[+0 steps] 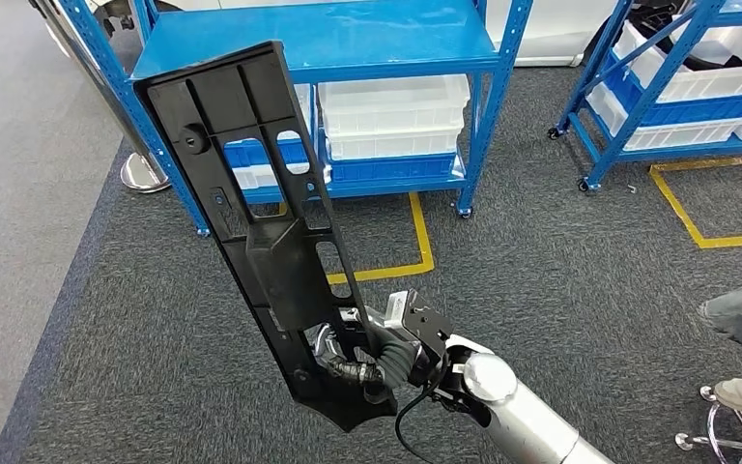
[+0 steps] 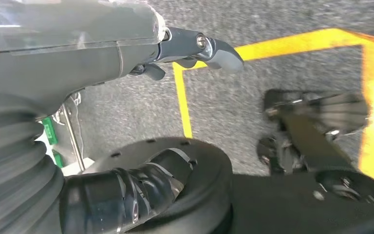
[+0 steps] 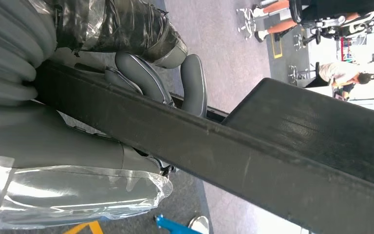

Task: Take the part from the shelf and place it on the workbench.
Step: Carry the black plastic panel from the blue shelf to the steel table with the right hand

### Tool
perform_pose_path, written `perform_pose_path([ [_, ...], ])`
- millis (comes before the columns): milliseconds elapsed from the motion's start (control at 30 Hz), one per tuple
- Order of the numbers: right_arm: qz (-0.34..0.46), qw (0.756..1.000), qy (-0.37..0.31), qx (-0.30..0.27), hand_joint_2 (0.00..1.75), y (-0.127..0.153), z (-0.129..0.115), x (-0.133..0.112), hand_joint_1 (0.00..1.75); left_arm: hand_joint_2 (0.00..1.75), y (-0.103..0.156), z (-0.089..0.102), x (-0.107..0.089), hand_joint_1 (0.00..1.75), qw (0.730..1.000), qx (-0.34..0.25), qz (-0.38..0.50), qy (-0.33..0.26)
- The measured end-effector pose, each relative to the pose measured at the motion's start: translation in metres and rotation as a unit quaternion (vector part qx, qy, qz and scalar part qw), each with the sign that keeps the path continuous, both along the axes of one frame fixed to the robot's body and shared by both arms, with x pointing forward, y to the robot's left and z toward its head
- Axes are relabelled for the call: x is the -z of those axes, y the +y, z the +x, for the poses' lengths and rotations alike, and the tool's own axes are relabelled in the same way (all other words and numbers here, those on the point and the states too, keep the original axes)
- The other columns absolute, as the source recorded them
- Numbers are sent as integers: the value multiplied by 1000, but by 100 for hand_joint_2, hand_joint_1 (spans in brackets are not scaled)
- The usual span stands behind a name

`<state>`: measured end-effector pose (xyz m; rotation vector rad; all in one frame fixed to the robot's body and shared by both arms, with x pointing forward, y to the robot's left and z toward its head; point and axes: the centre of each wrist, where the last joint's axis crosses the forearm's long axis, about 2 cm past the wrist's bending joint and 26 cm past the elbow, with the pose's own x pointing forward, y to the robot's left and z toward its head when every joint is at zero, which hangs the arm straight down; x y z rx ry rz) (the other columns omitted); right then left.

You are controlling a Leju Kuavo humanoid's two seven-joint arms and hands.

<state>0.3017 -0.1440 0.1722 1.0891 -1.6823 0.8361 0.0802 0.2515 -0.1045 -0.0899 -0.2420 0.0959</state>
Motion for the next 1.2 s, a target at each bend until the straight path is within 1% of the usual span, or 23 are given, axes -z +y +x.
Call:
perform_pose_path([
  [300, 4, 1000, -1, 1, 175, 0, 0, 1, 175, 175, 1, 4, -1, 0, 1000, 3, 2, -4],
  [600, 4, 1000, 3, 1, 175, 0, -2, 6, 175, 175, 2, 3, 0, 0, 1000, 6, 4, -2],
  [1200, 11, 1000, 6, -2, 175, 1, -3, 7, 175, 175, 6, 2, 0, 0, 1000, 16, 10, 2],
])
